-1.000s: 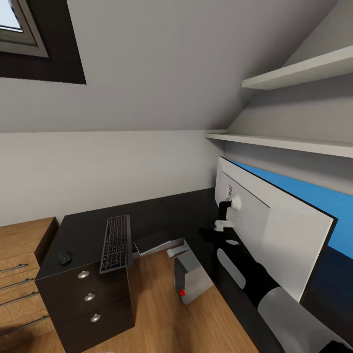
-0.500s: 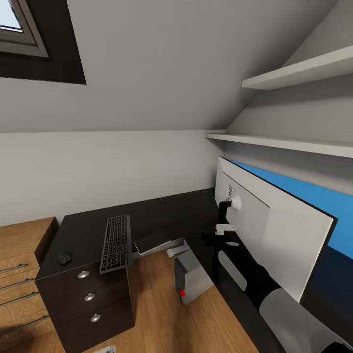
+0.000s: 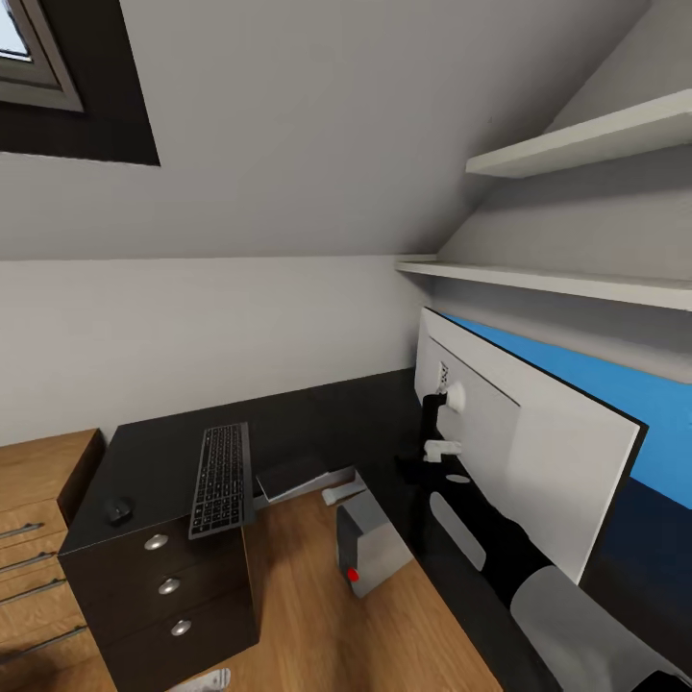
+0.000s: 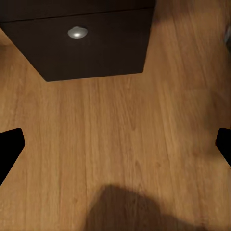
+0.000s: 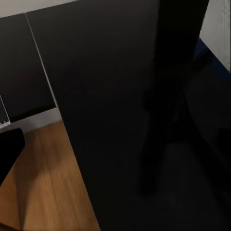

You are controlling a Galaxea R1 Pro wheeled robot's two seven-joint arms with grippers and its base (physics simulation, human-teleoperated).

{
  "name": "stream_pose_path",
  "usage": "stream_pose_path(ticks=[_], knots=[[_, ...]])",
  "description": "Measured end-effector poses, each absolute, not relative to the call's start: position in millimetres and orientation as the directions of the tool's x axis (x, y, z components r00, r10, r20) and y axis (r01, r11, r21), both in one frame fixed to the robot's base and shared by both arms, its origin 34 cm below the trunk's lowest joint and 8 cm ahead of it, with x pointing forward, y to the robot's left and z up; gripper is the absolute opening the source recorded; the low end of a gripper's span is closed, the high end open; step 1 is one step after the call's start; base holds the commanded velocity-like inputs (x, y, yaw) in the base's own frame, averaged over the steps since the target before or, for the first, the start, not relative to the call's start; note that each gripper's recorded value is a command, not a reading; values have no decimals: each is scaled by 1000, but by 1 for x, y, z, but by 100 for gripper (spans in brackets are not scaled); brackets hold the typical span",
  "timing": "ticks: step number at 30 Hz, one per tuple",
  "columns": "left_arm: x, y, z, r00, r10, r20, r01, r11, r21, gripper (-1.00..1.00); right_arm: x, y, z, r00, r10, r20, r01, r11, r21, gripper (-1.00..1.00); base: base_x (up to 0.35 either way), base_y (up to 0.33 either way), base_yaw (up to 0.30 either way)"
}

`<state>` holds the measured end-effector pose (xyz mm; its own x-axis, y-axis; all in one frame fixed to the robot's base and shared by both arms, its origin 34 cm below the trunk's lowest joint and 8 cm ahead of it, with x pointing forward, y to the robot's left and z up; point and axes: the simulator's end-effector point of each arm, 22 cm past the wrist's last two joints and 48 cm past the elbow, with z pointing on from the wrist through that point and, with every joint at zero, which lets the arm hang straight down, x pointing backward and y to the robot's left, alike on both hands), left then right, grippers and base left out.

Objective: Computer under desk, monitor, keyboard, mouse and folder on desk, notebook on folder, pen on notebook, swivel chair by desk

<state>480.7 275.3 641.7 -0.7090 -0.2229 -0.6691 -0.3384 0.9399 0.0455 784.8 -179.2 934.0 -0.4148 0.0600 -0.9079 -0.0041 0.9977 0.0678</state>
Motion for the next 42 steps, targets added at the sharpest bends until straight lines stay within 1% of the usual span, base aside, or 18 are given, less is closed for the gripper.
stream_pose_path(ticks=[6,14,22,33,42], knots=[[483,276,645,-695,-228,-682,-345,938,38,100,785,-180,936,-411,60,-909,-3,998,67,100,0,0,-218],[491,285,655,-636,-246,-731,-377,926,16,100,784,-182,940,-405,60,-913,1,998,66,100,0,0,-227],[492,287,657,-629,-246,-738,-379,925,15,100,784,-181,944,-399,64,-915,0,998,70,100,0,0,-229],[485,310,651,-634,-224,-740,-391,919,57,100,783,-182,949,-391,61,-919,1,998,66,100,0,0,-233],[483,316,650,-624,-227,-747,-404,913,61,100,783,-182,953,-385,61,-921,2,998,65,100,0,0,-236]])
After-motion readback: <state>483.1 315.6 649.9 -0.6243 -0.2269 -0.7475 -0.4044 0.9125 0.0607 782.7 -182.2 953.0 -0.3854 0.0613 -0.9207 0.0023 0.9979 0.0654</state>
